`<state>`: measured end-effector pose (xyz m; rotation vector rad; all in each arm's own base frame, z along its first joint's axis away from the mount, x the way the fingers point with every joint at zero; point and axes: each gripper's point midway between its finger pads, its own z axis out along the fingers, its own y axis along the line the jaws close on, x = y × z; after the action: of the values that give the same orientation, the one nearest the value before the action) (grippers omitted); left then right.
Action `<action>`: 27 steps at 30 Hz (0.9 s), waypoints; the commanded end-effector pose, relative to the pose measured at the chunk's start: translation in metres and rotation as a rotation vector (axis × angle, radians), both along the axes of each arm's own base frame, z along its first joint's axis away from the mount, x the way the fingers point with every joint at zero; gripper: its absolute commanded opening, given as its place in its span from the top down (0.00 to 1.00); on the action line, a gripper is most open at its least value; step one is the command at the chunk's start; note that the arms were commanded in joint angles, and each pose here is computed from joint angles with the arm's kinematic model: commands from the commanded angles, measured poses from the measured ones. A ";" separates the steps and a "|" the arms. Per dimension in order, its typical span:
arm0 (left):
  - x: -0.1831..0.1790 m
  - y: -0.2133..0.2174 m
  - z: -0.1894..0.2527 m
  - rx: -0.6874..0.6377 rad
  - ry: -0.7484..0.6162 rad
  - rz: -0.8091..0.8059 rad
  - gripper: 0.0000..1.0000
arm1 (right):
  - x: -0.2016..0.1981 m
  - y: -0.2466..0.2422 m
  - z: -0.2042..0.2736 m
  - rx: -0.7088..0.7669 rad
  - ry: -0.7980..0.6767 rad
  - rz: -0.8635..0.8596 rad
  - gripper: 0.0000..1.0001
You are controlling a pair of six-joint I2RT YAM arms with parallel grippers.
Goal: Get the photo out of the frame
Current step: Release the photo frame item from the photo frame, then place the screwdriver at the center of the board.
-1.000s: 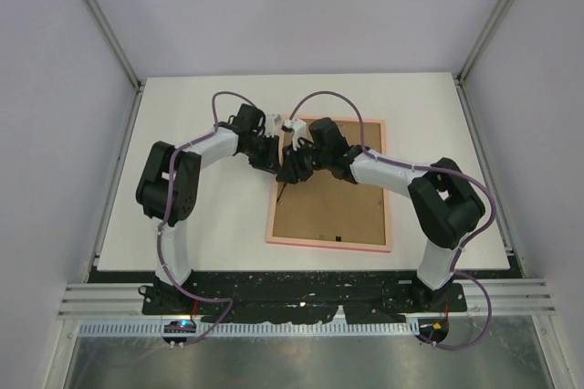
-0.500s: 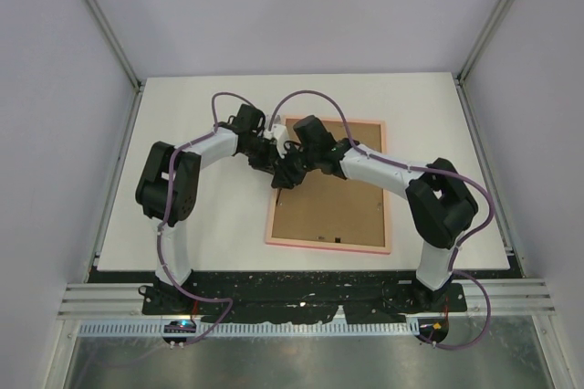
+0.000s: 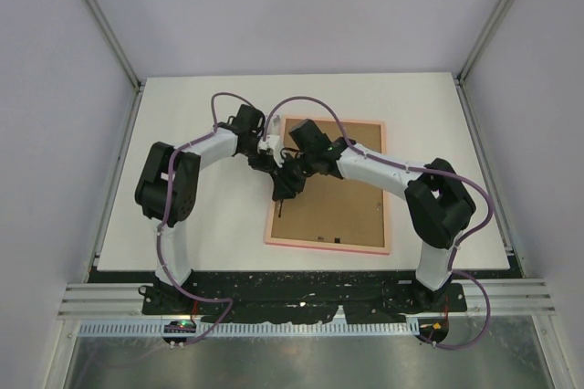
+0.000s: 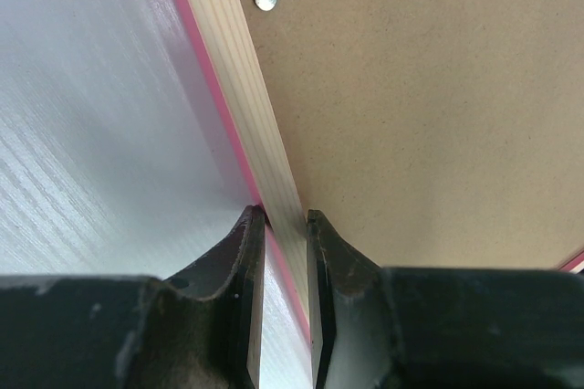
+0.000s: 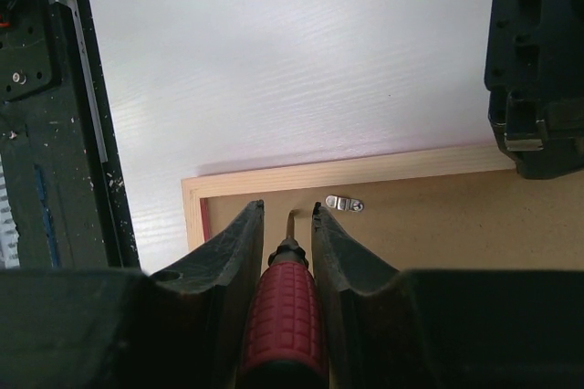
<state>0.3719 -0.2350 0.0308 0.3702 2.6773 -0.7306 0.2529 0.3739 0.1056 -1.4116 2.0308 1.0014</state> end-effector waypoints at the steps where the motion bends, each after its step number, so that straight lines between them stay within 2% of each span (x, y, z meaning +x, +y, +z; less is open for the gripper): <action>1: 0.006 0.018 -0.008 0.068 -0.029 0.035 0.95 | -0.015 -0.005 -0.011 -0.053 0.049 0.035 0.92; 11: 0.003 0.013 -0.007 0.043 -0.014 0.021 0.95 | 0.002 -0.014 0.031 0.004 -0.045 -0.003 0.92; 15: 0.004 0.019 -0.008 0.064 -0.015 0.044 0.96 | 0.032 -0.050 0.054 0.004 -0.084 -0.119 0.92; 18: 0.005 0.023 -0.008 0.064 -0.022 0.065 0.96 | 0.074 -0.101 0.072 -0.013 -0.084 -0.290 0.92; 22: 0.007 0.027 -0.009 0.069 -0.019 0.094 0.98 | 0.119 -0.198 0.069 -0.135 -0.094 -0.514 0.92; 24: 0.008 0.031 -0.009 0.073 -0.024 0.110 0.98 | 0.131 -0.248 0.061 -0.209 -0.085 -0.623 0.92; 27: 0.011 0.038 -0.010 0.092 -0.033 0.141 0.99 | 0.130 -0.325 0.044 -0.297 0.037 -0.745 0.92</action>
<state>0.3768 -0.2268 0.0310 0.2860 2.6631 -0.7223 0.3997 0.1224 0.1529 -0.7236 2.3308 0.5214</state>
